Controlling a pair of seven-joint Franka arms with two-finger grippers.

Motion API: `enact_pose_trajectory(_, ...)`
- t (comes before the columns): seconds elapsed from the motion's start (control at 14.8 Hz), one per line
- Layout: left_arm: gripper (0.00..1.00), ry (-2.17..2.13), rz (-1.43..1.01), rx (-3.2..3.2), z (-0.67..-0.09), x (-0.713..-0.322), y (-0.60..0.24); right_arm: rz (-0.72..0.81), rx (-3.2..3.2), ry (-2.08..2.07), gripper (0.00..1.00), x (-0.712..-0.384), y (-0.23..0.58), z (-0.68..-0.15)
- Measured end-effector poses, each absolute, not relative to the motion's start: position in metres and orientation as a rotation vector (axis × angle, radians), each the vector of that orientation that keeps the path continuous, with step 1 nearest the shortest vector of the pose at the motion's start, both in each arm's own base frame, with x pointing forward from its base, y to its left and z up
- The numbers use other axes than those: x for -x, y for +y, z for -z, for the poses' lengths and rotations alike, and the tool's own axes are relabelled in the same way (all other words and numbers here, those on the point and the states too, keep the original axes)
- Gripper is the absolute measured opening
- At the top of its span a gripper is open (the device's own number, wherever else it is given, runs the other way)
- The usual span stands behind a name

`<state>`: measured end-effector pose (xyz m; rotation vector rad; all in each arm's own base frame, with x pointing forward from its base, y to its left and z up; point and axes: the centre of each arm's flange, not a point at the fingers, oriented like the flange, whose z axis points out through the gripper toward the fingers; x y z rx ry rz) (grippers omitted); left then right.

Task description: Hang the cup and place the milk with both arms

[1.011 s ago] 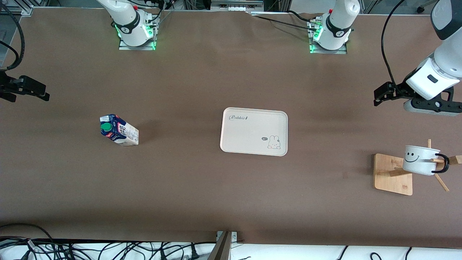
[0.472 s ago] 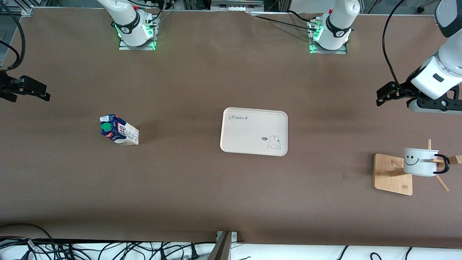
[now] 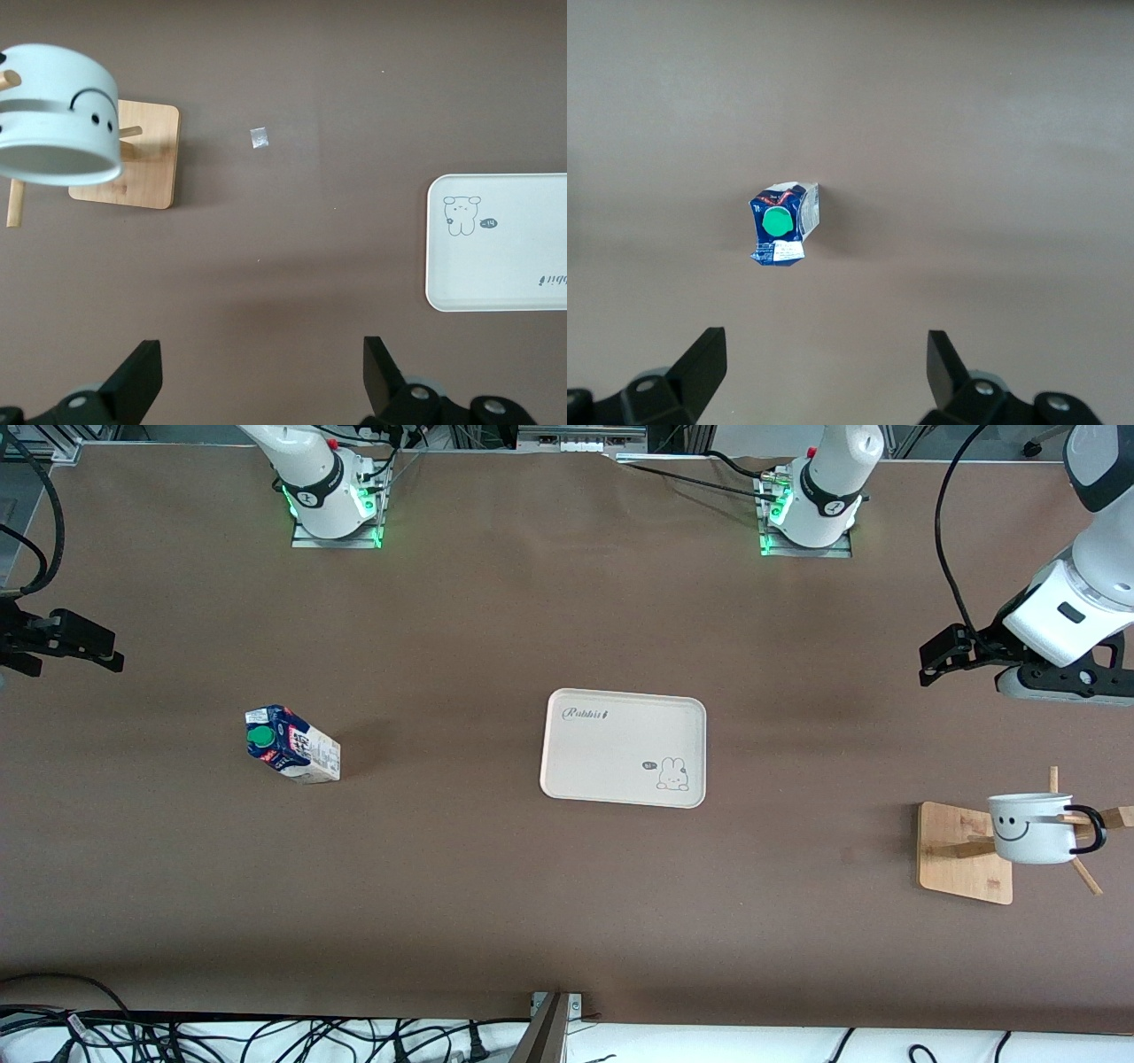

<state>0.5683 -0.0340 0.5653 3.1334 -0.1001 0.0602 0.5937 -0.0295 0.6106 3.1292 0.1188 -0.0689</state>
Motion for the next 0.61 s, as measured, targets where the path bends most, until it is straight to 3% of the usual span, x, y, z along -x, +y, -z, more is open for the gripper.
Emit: enact_pose_trajectory(0.61,1.0,-0.101,-0.074,-3.133,-0.5693,-0.5702,-0.0349,0.111,-3.129,0.119,1.0,-0.5907,-0.0301,-0.6084)
